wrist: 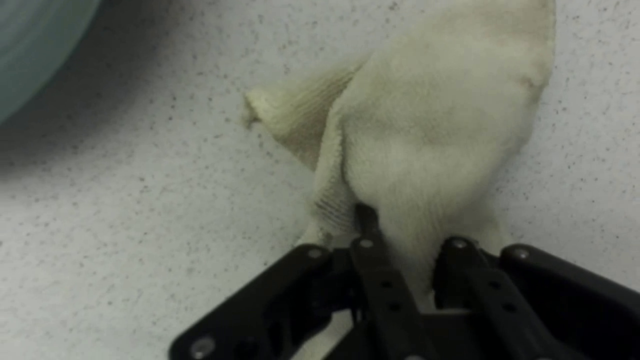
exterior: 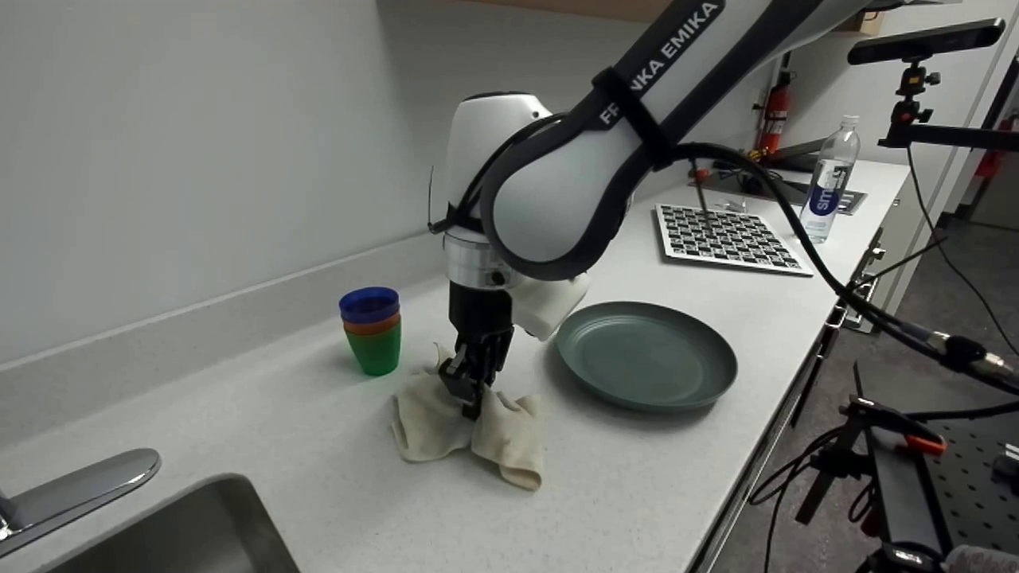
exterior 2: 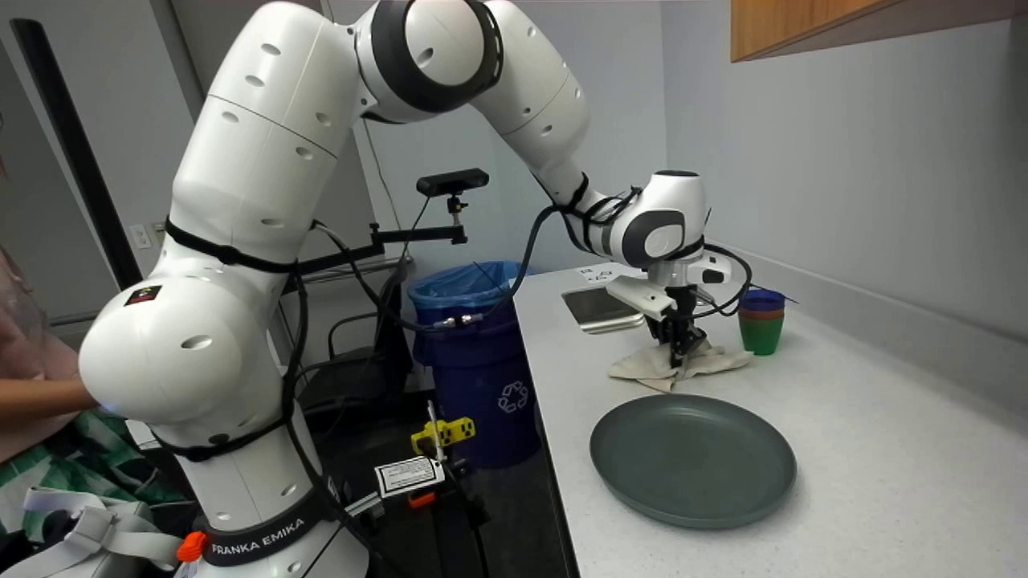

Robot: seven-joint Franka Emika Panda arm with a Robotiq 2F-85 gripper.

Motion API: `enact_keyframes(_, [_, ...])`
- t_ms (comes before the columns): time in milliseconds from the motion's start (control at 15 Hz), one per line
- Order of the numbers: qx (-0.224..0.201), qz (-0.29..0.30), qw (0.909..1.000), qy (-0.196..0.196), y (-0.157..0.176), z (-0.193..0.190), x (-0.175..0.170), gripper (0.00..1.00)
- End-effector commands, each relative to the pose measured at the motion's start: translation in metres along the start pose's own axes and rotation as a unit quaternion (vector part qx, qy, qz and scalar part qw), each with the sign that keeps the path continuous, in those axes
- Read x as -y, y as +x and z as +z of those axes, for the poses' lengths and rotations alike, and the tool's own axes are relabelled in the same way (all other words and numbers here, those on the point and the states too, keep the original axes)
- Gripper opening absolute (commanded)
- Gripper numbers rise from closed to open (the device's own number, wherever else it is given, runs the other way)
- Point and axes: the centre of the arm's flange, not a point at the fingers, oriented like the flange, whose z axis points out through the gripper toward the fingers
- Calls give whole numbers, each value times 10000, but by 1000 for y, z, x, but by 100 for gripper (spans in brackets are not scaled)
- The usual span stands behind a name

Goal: Use the white towel to wipe the cabinet door

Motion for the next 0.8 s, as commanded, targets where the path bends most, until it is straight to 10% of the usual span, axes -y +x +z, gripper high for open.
enact_keyframes(0, [-205,48,9998,-2,-7,-24,-2,0])
enact_keyframes(733, [89,-104,9998,-130,-95,-160,-1,2])
